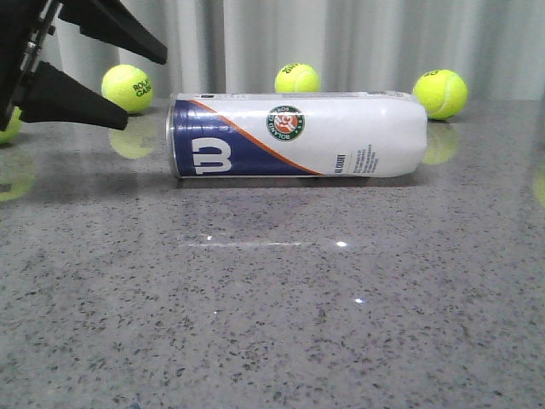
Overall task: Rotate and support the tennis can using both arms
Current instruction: 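Reach the left gripper to the can's open clear end and grasp it, then lift the can's end with the left gripper, tilting it upright onto its base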
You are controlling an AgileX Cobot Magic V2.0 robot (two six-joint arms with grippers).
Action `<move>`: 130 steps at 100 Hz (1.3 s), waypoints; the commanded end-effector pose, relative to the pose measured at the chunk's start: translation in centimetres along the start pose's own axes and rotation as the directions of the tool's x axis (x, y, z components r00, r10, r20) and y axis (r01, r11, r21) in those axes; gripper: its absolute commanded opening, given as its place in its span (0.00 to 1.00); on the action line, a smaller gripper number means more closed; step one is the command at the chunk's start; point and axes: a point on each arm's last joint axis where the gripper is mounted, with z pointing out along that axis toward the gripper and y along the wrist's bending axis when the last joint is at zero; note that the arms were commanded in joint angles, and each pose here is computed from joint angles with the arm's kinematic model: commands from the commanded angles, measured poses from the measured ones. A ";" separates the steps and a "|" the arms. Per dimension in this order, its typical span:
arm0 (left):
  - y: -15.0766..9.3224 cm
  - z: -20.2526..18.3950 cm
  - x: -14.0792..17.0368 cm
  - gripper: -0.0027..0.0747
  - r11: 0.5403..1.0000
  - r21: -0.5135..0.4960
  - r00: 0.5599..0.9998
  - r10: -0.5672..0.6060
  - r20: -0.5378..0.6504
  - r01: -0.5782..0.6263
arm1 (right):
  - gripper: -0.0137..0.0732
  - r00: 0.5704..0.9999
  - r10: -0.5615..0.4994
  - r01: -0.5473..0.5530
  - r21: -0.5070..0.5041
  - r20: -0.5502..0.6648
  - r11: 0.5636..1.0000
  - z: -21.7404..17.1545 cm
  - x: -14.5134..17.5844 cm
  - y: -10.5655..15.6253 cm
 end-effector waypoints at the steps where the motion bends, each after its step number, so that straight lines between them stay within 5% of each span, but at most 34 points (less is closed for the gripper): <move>1: -2.3 -0.4 -1.0 0.64 0.994 0.105 0.999 0.021 0.028 -0.024 | 0.08 0.996 -0.008 0.008 -0.003 0.088 1.000 -0.2 -1.4 0.1; 52: -3.3 4.6 -2.8 0.62 0.967 0.255 0.992 0.051 -0.119 -0.019 | 0.08 0.996 -0.008 0.008 -0.003 0.088 1.000 -0.2 -1.4 0.1; 99: -4.2 4.5 -2.8 0.01 0.924 0.382 0.988 0.048 -0.149 0.012 | 0.08 0.996 -0.008 0.008 -0.003 0.089 1.000 -0.2 -1.4 0.1; 130: -4.8 4.2 -2.9 0.01 0.900 0.435 0.990 0.074 -0.118 -0.015 | 0.08 0.996 -0.008 0.008 -0.003 0.089 1.000 -0.2 -1.4 0.1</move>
